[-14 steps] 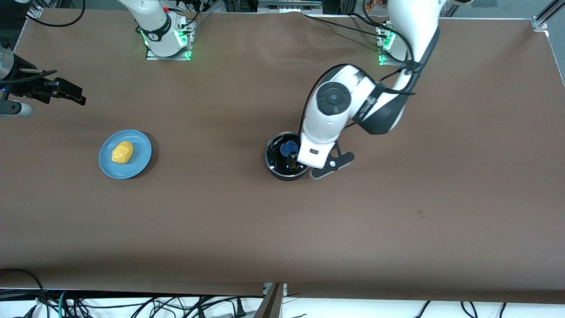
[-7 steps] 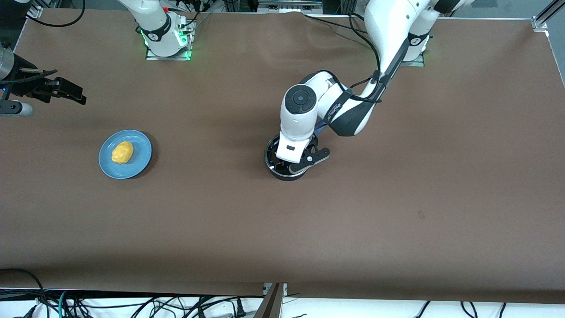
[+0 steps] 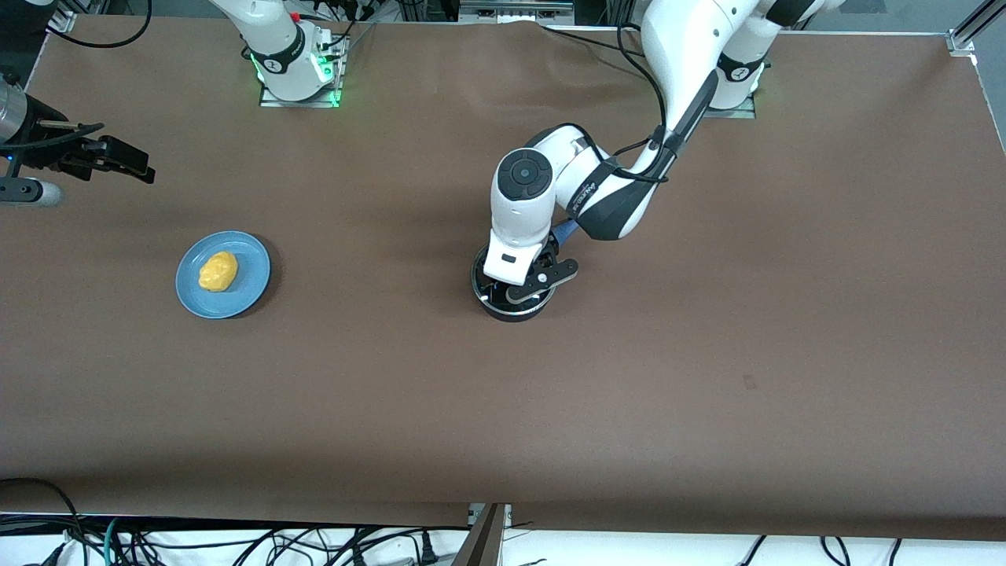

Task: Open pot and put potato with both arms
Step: 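Lower the left gripper and grasp the lid's blue knob, then lift the lid with the left gripper while the right gripper reaches the potato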

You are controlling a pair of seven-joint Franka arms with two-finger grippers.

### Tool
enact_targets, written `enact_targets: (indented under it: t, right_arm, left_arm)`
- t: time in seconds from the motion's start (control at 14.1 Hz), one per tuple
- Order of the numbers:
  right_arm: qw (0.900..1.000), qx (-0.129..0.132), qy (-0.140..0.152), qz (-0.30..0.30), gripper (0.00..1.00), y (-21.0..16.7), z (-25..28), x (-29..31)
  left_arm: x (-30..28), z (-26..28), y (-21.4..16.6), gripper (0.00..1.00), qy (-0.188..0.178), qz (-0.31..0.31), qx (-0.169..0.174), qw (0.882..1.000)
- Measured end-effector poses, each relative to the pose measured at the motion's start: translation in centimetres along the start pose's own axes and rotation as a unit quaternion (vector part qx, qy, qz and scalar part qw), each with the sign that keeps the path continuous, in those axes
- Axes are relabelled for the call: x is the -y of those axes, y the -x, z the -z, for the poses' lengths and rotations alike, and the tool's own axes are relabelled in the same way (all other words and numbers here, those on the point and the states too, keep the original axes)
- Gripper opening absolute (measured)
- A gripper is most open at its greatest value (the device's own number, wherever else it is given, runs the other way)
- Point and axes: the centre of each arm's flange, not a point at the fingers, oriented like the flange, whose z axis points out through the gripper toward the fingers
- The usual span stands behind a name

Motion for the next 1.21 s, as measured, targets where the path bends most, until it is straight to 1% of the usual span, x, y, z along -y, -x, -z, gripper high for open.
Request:
enact_targets:
  t: [0.07,0.14,0.28,0.35,0.78,0.99,1.13,1.21]
  right_arm:
    - [1.0,0.0,0.0,0.0,1.0,0.0,0.0,0.0]
    - [1.0,0.001,0.0,0.0,1.0,0.0,0.0,0.0]
    - [1.0,0.001,0.0,0.0,1.0,0.0,0.0,0.0]
    - [1.0,0.001,0.0,0.0,1.0,0.0,0.0,0.0]
    - [1.0,0.001,0.0,0.0,1.0,0.0,0.0,0.0]
    - [1.0,0.003,0.0,0.0,1.0,0.1,-0.1,0.0]
    - [1.0,0.008,0.0,0.0,1.0,0.0,-0.3,0.0]
    - [1.0,0.013,0.0,0.0,1.0,-0.1,-0.7,0.0]
  left_arm:
    - [0.1,-0.4,0.3,0.88,-0.003,-0.001,0.002,1.0]
    - [0.2,-0.7,0.4,0.88,-0.006,-0.002,0.004,1.0]
    - [0.2,-0.8,0.5,0.69,-0.005,-0.003,0.004,1.0]
    - [0.1,-0.8,0.5,0.65,-0.005,-0.003,0.004,1.0]
    - [0.1,-0.4,0.3,0.65,-0.002,-0.002,0.003,1.0]
    - [0.1,1.7,-0.1,0.65,0.008,-0.009,-0.003,1.0]
    - [0.8,3.8,-1.5,0.65,0.008,-0.031,-0.007,0.999]
    - [1.7,4.9,-3.2,0.65,0.006,-0.049,-0.009,0.999]
